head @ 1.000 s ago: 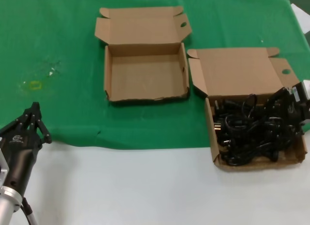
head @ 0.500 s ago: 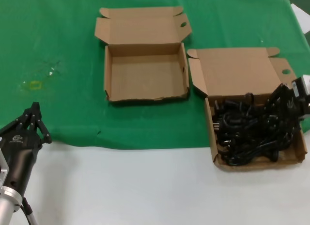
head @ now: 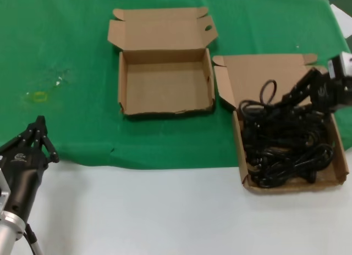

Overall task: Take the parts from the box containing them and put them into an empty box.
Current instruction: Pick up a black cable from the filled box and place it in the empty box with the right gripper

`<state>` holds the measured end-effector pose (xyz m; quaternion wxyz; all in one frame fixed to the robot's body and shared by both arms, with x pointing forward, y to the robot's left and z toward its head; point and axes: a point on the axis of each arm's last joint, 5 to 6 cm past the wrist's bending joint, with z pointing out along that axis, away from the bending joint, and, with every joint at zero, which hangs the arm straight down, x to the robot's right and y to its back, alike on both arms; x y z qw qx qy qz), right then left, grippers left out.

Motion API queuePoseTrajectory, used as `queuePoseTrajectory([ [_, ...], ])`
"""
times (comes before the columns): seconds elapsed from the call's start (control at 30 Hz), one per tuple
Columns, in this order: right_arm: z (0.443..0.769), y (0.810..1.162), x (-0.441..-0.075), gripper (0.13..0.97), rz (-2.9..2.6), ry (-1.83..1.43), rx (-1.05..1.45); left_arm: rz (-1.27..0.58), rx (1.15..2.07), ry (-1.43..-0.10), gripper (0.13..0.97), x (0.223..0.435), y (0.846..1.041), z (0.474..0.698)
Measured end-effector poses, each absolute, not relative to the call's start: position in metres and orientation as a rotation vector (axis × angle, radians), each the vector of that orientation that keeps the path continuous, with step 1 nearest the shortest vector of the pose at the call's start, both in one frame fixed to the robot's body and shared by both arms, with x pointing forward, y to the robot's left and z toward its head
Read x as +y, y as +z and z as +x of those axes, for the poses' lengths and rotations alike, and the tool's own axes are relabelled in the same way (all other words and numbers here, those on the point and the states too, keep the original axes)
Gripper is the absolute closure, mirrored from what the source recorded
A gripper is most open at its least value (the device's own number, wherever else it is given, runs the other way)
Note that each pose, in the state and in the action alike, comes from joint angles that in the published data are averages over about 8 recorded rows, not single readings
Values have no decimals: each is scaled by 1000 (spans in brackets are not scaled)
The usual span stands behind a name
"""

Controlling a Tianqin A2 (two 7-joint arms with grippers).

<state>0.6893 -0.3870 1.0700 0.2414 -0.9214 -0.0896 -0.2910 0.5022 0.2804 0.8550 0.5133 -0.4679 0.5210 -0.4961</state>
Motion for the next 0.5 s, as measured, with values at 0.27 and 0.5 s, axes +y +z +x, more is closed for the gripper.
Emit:
queuePoseTrajectory([
  [0.27, 698, 1090, -369, 879, -2473, -830, -252, -1125, 1253, -1193, 953, 280, 855, 502],
  [0.5, 710, 1103, -352, 880, -2456, -848, -283, -1125, 1253, -1193, 953, 280, 855, 502],
])
